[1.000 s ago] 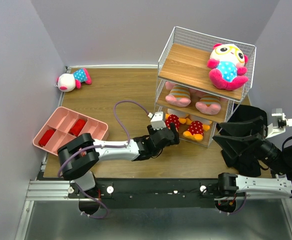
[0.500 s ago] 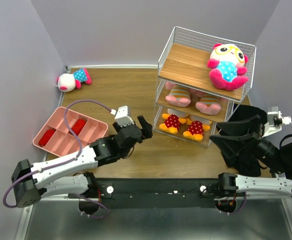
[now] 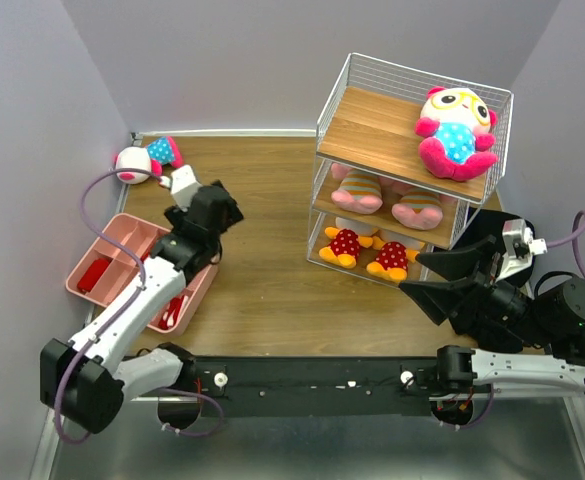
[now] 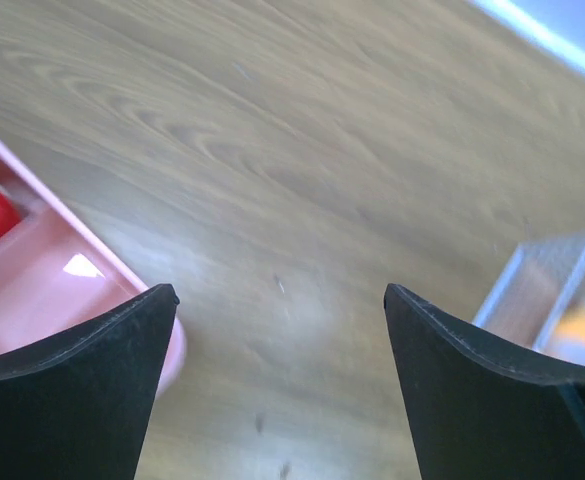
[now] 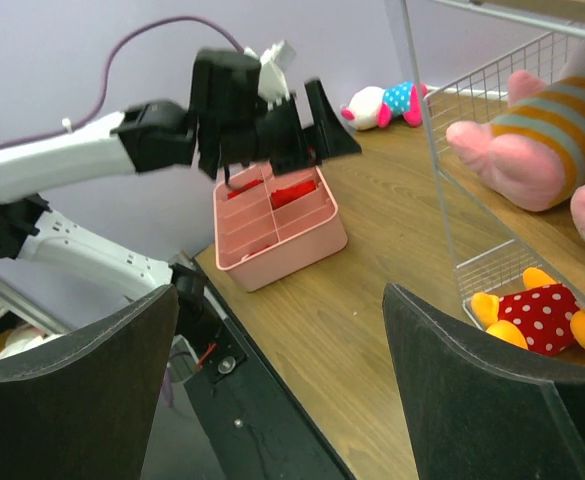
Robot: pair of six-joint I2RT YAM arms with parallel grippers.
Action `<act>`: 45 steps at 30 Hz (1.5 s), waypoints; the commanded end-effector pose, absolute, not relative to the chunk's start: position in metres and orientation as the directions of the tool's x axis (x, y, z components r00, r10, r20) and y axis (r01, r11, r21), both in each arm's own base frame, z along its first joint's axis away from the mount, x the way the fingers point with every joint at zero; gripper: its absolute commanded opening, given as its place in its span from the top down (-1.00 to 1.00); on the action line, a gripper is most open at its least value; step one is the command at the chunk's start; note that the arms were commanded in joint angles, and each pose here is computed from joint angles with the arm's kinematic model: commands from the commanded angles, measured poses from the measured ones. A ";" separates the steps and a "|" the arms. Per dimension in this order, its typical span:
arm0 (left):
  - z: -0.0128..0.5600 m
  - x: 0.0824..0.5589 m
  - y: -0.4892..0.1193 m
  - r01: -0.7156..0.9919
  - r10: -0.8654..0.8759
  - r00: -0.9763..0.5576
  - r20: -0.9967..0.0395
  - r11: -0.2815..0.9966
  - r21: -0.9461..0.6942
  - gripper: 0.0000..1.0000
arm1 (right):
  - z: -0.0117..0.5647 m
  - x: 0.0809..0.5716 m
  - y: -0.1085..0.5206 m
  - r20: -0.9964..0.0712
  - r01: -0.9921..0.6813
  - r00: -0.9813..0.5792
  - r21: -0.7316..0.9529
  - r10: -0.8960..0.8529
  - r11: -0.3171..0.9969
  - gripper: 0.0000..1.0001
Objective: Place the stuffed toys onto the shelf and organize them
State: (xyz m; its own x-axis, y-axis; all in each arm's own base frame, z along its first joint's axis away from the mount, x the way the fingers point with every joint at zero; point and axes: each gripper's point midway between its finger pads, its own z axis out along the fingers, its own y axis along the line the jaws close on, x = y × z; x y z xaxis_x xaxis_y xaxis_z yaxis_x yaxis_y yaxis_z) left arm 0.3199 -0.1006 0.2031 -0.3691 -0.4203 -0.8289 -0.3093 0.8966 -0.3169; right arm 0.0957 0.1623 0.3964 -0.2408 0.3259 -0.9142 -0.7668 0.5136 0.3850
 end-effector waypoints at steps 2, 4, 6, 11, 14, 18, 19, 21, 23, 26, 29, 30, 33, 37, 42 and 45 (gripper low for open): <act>0.241 0.367 -0.031 -0.512 -0.691 -0.145 -0.708 0.665 -0.544 -0.77 | 0.391 0.093 0.163 -0.921 -0.791 -0.213 0.358 0.326 0.496 -0.80; 0.242 0.386 -0.008 -0.561 -0.724 -0.096 -0.683 0.607 -0.563 -0.77 | 0.389 0.093 0.164 -0.928 -0.797 -0.201 0.341 0.313 0.498 -0.80; 0.264 0.407 0.005 -0.558 -0.761 -0.016 -0.649 0.546 -0.625 -0.77 | 0.385 0.093 0.164 -0.938 -0.799 -0.194 0.321 0.287 0.509 -0.80; 0.268 0.469 0.056 -0.586 -0.823 0.081 -0.563 0.418 -0.695 -0.74 | 0.385 0.085 0.170 -0.941 -0.831 -0.195 0.308 0.277 0.463 -0.80; 0.260 0.499 0.075 -0.648 -0.822 0.084 -0.563 0.384 -0.658 -0.79 | 0.382 0.082 0.174 -0.948 -0.844 -0.190 0.291 0.256 0.450 -0.80; 0.240 0.530 0.093 -0.705 -0.810 0.088 -0.580 0.361 -0.611 -0.81 | 0.370 0.089 0.174 -0.965 -0.826 -0.177 0.254 0.196 0.504 -0.80; 0.218 0.540 0.097 -0.729 -0.816 0.073 -0.574 0.349 -0.589 -0.81 | 0.368 0.090 0.174 -0.967 -0.825 -0.174 0.246 0.185 0.508 -0.80; 0.216 0.555 0.105 -0.730 -0.830 0.104 -0.548 0.311 -0.609 -0.80 | 0.365 0.090 0.173 -0.969 -0.822 -0.178 0.243 0.173 0.515 -0.80; 0.199 0.574 0.114 -0.745 -0.836 0.112 -0.537 0.287 -0.603 -0.79 | 0.364 0.090 0.173 -0.967 -0.819 -0.182 0.251 0.181 0.516 -0.80; 0.174 0.588 0.129 -0.785 -0.832 0.142 -0.537 0.236 -0.573 -0.79 | 0.362 0.091 0.170 -0.965 -0.816 -0.183 0.257 0.189 0.519 -0.80; 0.143 0.607 0.131 -0.782 -0.868 0.145 -0.475 0.194 -0.593 -0.78 | 0.361 0.095 0.167 -0.965 -0.801 -0.180 0.258 0.193 0.540 -0.80; 0.139 0.617 0.133 -0.762 -0.876 0.152 -0.458 0.192 -0.619 -0.74 | 0.362 0.096 0.165 -0.964 -0.796 -0.178 0.260 0.199 0.547 -0.80; 0.110 0.636 0.130 -0.752 -0.908 0.132 -0.398 0.170 -0.637 -0.62 | 0.362 0.100 0.164 -0.964 -0.784 -0.168 0.258 0.208 0.565 -0.80; 0.081 0.651 0.121 -0.738 -0.936 0.104 -0.336 0.154 -0.657 -0.39 | 0.363 0.104 0.163 -0.965 -0.771 -0.157 0.252 0.210 0.585 -0.80; 0.084 0.659 0.115 -0.679 -0.941 0.067 -0.332 0.200 -0.706 0.46 | 0.362 0.105 0.168 -0.967 -0.767 -0.159 0.248 0.198 0.591 -0.80; 0.108 0.660 0.113 -0.637 -0.930 0.033 -0.366 0.262 -0.724 1.00 | 0.363 0.104 0.171 -0.966 -0.773 -0.169 0.254 0.197 0.581 -0.80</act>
